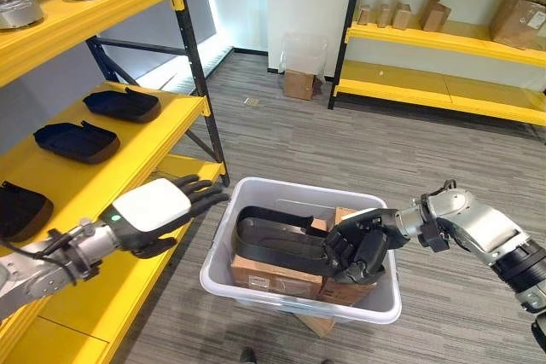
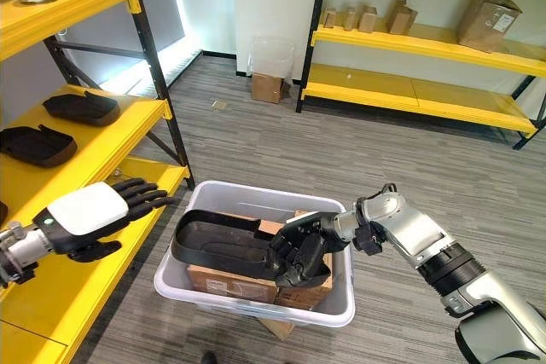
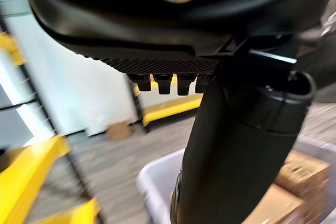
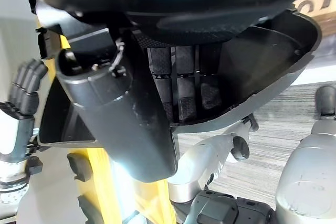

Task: Move parts from the plastic box to the shelf.

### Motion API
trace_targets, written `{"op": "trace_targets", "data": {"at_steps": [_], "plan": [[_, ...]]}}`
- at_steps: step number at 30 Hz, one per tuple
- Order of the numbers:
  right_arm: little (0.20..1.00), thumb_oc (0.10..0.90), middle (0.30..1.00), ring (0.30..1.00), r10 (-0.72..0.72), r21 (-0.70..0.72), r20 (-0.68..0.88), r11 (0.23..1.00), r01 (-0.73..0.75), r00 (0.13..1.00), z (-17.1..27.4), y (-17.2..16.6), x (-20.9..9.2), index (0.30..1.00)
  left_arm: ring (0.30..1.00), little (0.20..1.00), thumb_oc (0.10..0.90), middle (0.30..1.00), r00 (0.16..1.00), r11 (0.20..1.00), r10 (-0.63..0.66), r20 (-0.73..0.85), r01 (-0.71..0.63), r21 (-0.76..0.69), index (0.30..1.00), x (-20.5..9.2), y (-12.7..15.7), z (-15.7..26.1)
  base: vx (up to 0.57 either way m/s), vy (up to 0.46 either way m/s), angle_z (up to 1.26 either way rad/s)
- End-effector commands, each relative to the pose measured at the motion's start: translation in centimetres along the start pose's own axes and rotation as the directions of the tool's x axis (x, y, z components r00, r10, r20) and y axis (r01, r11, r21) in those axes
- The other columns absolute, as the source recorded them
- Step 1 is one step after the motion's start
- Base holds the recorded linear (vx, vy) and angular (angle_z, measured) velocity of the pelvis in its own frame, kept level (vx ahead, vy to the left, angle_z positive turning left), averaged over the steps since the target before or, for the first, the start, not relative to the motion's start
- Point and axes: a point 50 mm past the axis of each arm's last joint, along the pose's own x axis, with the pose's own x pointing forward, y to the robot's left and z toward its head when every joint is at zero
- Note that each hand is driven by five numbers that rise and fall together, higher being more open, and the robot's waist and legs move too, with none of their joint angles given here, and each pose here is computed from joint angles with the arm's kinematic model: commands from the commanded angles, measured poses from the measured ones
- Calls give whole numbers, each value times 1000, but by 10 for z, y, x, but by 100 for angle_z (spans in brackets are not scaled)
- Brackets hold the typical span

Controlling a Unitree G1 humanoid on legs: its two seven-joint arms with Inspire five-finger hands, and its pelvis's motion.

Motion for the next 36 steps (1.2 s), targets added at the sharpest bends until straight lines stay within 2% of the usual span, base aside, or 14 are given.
{"op": "trace_targets", "data": {"at_steps": [1,4,11,21,26,31,36], "plan": [[300,400,300,300,-23,-166,149,985,48,989,48,-9,-20,300,1000,1000,900,1000,956,953,294,-24,-291,88,1000,-3,45,-18,-9,5,-9],[300,400,300,300,-12,-182,150,983,39,989,50,-6,-17,300,1000,1000,900,1000,946,944,321,39,-323,72,1000,1,47,-9,-2,0,-2],[300,400,300,300,21,-223,164,975,16,986,66,-1,-7,300,1000,1000,900,1000,894,915,397,205,-402,-18,1000,31,73,21,0,0,0],[300,400,300,300,49,-238,143,971,-13,988,75,8,9,300,1000,1000,900,1000,808,847,528,262,-523,-96,1000,46,91,39,4,0,-1],[300,400,300,300,39,-242,139,970,-5,990,79,11,10,300,1000,1000,900,1000,800,858,513,312,-492,-149,1000,48,92,50,8,14,0],[300,400,300,300,16,-221,123,975,12,992,72,10,11,300,1000,1000,900,1000,788,893,449,421,-398,-209,1000,50,89,73,5,7,0],[300,400,300,300,11,-226,126,974,18,992,72,9,8,300,1000,1000,900,1000,779,897,442,446,-371,-241,1000,49,85,81,0,0,0]]}}
